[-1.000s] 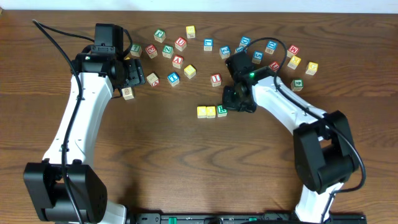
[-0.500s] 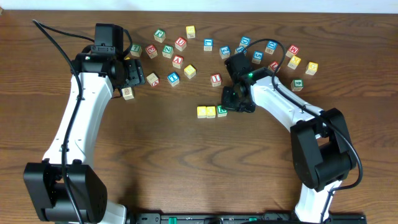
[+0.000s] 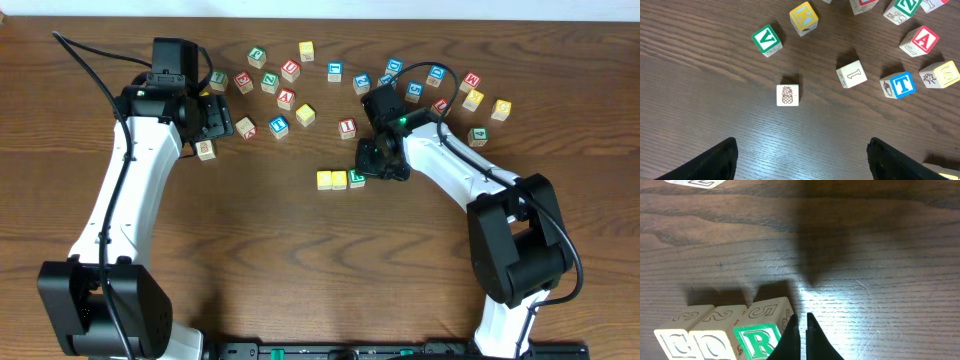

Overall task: Spell out CORL
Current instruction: 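Press the right gripper fingers against the R block to align the row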

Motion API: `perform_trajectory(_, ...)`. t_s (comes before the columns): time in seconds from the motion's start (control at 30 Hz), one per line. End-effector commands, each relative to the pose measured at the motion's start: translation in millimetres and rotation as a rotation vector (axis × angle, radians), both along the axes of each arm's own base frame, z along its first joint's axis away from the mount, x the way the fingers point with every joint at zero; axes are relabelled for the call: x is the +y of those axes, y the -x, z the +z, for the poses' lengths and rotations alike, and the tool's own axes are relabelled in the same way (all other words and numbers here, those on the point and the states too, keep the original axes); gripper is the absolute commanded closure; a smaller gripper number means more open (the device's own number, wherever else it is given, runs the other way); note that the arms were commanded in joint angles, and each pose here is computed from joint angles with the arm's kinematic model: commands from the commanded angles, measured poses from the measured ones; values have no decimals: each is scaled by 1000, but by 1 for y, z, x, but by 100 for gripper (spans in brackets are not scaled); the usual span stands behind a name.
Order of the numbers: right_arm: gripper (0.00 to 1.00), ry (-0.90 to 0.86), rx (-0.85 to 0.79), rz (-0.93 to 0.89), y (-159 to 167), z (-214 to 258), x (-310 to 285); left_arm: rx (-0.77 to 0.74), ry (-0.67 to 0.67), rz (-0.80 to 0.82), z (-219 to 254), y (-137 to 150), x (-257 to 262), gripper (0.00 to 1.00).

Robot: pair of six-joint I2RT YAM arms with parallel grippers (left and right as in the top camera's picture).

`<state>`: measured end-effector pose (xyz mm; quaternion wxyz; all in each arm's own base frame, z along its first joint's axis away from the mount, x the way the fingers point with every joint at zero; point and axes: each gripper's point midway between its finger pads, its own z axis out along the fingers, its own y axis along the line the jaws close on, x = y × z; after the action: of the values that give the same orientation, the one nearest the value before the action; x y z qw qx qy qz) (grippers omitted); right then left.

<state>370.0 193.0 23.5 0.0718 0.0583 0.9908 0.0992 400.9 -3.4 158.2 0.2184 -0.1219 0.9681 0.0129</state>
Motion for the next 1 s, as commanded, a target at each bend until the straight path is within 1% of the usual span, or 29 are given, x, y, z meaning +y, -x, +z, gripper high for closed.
perform_trajectory(0.0,99,-5,10,20,5,-4,5,-19,-10,17,7,-4,3,18)
perform_trajectory(0.97,99,-23,31,43,13,-4,14,-19,-10,17,7,-4,3,18)
